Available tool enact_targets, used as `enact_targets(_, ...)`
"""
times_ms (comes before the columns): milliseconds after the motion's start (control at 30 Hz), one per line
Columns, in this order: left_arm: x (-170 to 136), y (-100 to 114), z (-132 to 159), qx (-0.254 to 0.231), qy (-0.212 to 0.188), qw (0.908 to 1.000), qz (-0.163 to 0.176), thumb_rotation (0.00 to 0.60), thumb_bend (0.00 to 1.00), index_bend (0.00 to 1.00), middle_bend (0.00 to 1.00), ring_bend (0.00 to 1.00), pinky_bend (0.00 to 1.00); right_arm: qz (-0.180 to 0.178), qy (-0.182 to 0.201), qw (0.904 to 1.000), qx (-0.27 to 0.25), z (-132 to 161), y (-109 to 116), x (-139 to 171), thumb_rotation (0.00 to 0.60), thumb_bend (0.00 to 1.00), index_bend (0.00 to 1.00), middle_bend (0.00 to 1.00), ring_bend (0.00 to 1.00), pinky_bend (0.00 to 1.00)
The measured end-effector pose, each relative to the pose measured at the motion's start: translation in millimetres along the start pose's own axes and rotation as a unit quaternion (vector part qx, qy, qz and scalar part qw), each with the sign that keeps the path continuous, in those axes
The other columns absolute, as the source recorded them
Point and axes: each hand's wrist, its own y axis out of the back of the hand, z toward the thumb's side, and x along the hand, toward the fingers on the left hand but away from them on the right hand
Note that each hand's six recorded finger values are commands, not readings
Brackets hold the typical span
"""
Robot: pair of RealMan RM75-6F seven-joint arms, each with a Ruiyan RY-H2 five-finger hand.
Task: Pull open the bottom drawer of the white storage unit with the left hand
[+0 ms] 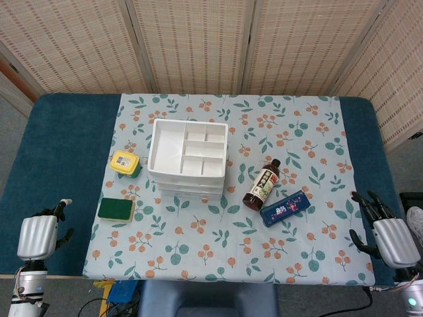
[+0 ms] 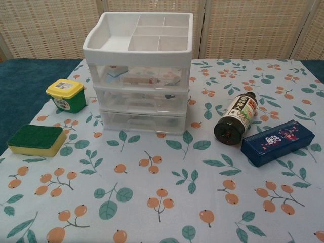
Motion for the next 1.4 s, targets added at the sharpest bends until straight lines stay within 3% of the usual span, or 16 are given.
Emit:
enact_targets(267,0.8,2.4,4.4,-0.009,-0.011,0.9999,0.006,0.600,0.22,0.28,0.52,0.50,0.62,-0.007,-0.001,1.0000,0.002,-1.3,4.7,0.8,0.600,0.41,0.04,0.18,0.08,0.20)
enact_targets(400,4.8,4.7,13.9,-0.035,-0.028,0.9989,0.012,0.600,0.22,0.30,0.56,0.54,0.74,-0.013,-0.001,0.9999,0.002,-2.1,8.2,-0.8,0.600,0.41,0.04,0.18,0.08,0.20)
enact_targets(500,10.4,3.5,26.1,-0.070,-0.049,0.9963,0.005,0.600,0.22,0.32,0.63,0.59,0.84,-0.017,0.000,0.9998,0.005,-2.3,11.7,-1.9,0.600,0.41,0.04,0.18,0.08,0.20)
enact_targets(633,22.8,2.1,55.4,-0.107,-0.101,0.9892,-0.007,0.600,0.22,0.35,0.79,0.76,0.98,-0.022,0.000,0.9997,0.007,-2.5,15.6,-3.5,0.600,0.41,0.04,0.18,0.08,0.20)
enact_targets(800,31.0,-3.8,89.9,-0.149,-0.151,0.9764,-0.039,0.600,0.22,0.36,0.90,0.87,1.00,-0.023,0.001,0.9997,0.007,-2.1,16.2,-5.0,0.600,0.41,0.04,0.18,0.08,0.20)
enact_targets(967,34.3,-16.3,130.5,-0.197,-0.198,0.9554,-0.096,0.600,0.22,0.36,0.98,0.94,1.00,-0.022,-0.001,0.9997,0.005,-3.1,15.0,-5.5,0.600,0.41,0.04,0.18,0.08,0.20)
enact_targets(1100,34.2,-30.9,157.7,-0.238,-0.212,0.9352,-0.153,0.600,0.22,0.29,1.00,0.98,1.00,-0.023,-0.003,0.9997,0.006,-4.2,15.6,-6.0,0.600,0.41,0.04,0.18,0.08,0.20)
enact_targets(1200,31.9,-41.0,175.7,-0.268,-0.220,0.9154,-0.204,0.600,0.22,0.21,1.00,1.00,1.00,-0.023,-0.004,0.9997,0.006,-4.8,16.3,-6.0,0.600,0.41,0.04,0.18,0.08,0.20)
enact_targets(1400,29.5,-56.1,205.6,-0.351,-0.202,0.8596,-0.311,0.600,0.22,0.12,1.00,1.00,1.00,-0.023,-0.006,0.9997,0.006,-5.5,15.6,-6.4,0.600,0.41,0.04,0.18,0.08,0.20)
